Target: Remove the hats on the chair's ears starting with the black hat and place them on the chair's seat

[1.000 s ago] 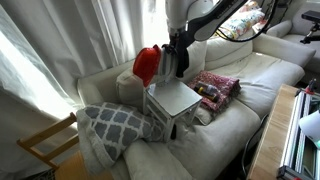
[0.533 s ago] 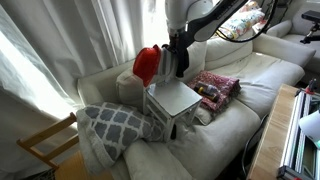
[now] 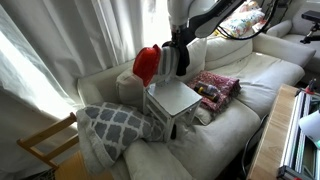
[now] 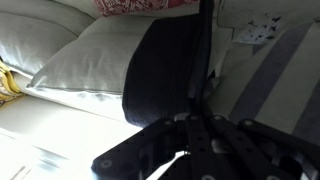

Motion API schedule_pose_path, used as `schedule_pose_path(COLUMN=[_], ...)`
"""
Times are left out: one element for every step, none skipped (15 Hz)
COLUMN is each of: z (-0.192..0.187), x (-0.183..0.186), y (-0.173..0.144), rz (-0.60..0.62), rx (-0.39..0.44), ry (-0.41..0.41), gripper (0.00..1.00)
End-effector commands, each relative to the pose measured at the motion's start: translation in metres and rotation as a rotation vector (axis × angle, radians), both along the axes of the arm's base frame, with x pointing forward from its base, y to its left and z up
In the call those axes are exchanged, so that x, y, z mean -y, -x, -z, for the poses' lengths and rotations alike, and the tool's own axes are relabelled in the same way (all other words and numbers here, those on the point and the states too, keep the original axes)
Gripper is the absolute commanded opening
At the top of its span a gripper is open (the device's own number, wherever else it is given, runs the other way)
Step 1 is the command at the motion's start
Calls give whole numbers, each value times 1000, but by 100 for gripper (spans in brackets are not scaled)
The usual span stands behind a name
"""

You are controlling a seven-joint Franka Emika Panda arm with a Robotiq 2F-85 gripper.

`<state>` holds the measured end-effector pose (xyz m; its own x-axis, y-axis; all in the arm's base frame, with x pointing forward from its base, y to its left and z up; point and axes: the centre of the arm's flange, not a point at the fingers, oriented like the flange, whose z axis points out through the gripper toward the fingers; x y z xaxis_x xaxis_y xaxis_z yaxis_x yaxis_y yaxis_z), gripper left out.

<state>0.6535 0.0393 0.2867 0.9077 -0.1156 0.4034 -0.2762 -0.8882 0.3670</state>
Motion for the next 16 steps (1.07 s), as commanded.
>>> schedule_pose_path(z=[-24,-33,-42,-51,-60,-68,-76,-82,-88,-92,-96,-99,-101,-101,-100,-99], x=[29,40,50,59,70,81,89,98,104,108,111,109,104,97,87,77], y=[-2,-1,1,3,9,15,20,29,35,43,50,59,68,76,83,90], rz=[75,94,109,127,156,185,216,243,269,289,303,295,282,257,231,222], rx=[61,77,81,81,76,69,59,45,18,-16,-47,-92,-124,-153,-171,-189], ry=[49,68,94,120,150,182,211,250,268,301,323,315,289,247,181,140], gripper=[1,1,1,1,1,1,1,1,1,1,1,1,1,1,1,1])
